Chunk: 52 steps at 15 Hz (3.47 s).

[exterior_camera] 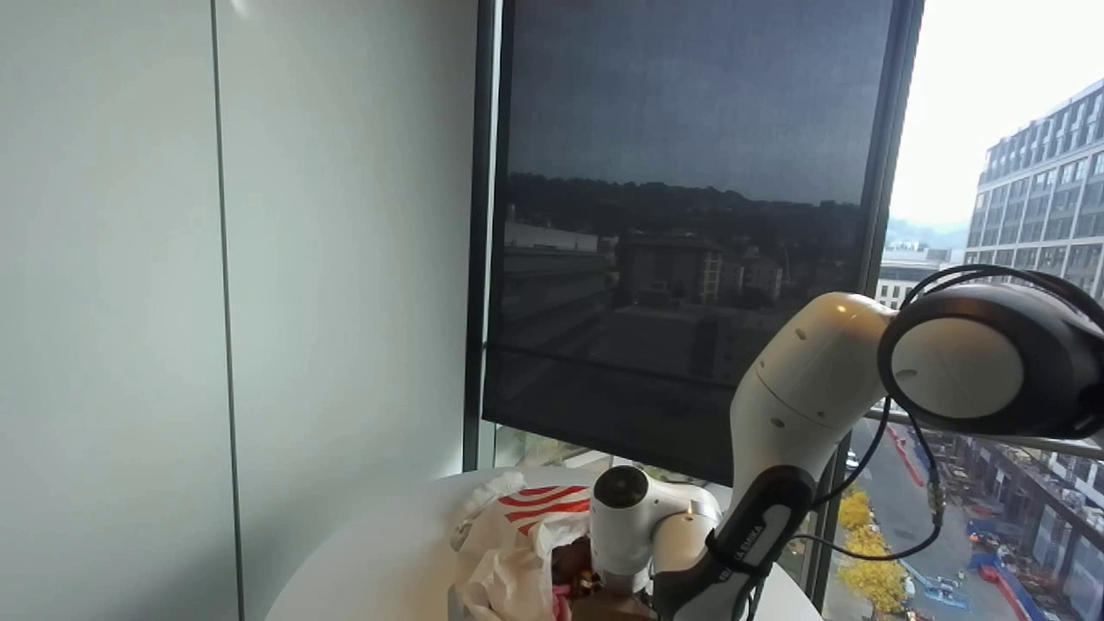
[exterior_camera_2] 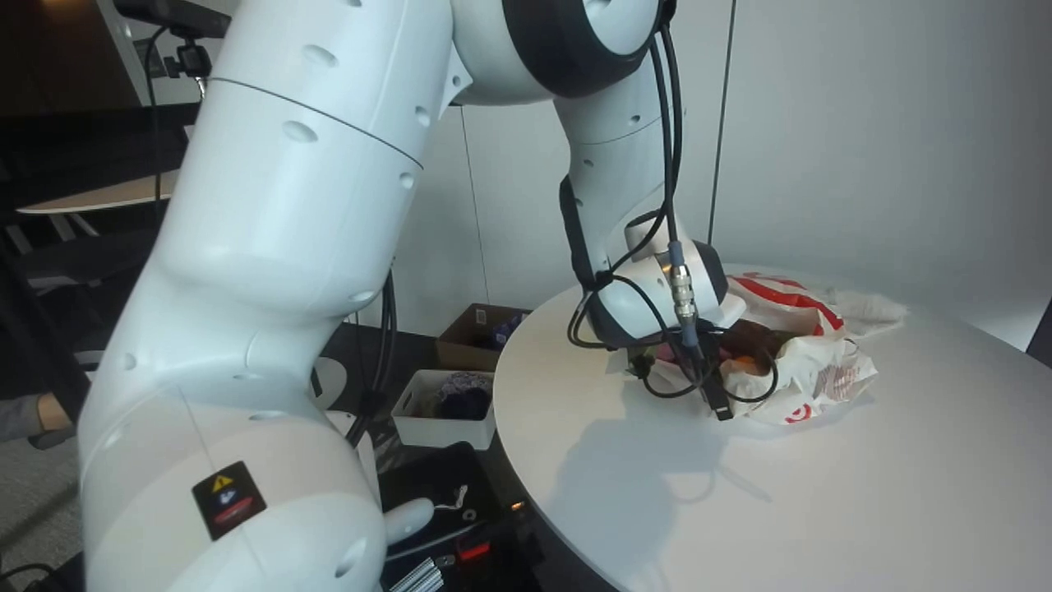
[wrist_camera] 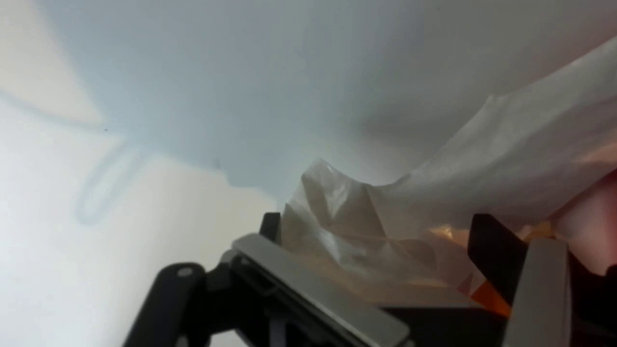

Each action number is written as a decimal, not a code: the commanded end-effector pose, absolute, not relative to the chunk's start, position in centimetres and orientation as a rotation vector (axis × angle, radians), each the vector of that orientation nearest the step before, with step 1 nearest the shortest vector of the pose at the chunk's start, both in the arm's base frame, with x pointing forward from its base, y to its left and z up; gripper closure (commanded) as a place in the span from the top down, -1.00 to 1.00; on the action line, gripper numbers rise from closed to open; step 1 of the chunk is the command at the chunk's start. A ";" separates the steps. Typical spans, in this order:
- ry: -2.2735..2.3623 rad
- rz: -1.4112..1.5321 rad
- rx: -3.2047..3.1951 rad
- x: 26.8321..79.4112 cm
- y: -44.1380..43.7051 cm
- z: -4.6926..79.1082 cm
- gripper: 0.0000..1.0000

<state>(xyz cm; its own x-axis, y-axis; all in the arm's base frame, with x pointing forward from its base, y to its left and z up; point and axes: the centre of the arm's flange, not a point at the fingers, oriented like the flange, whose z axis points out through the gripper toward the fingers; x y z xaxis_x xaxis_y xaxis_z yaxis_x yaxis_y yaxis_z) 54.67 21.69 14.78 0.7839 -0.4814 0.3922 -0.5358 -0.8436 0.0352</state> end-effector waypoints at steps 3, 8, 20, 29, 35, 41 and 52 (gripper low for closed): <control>-0.779 0.620 2.825 55.2 21.5 14.0 0.17; -0.754 0.636 2.816 55.2 20.7 14.2 -0.54; -0.643 0.558 2.719 54.0 19.4 15.8 -0.07; -0.408 0.604 2.669 50.8 21.5 20.3 1.00; -0.301 0.688 2.632 52.9 20.8 18.3 1.00; -0.497 0.808 2.672 55.4 21.4 17.7 1.00; -0.717 0.822 2.594 56.7 19.8 15.3 0.50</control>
<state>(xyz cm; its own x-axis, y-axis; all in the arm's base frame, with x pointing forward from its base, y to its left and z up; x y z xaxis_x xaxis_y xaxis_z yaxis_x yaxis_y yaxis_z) 56.07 19.91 15.68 0.7244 -0.3522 0.5926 -0.5367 -0.8277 0.1641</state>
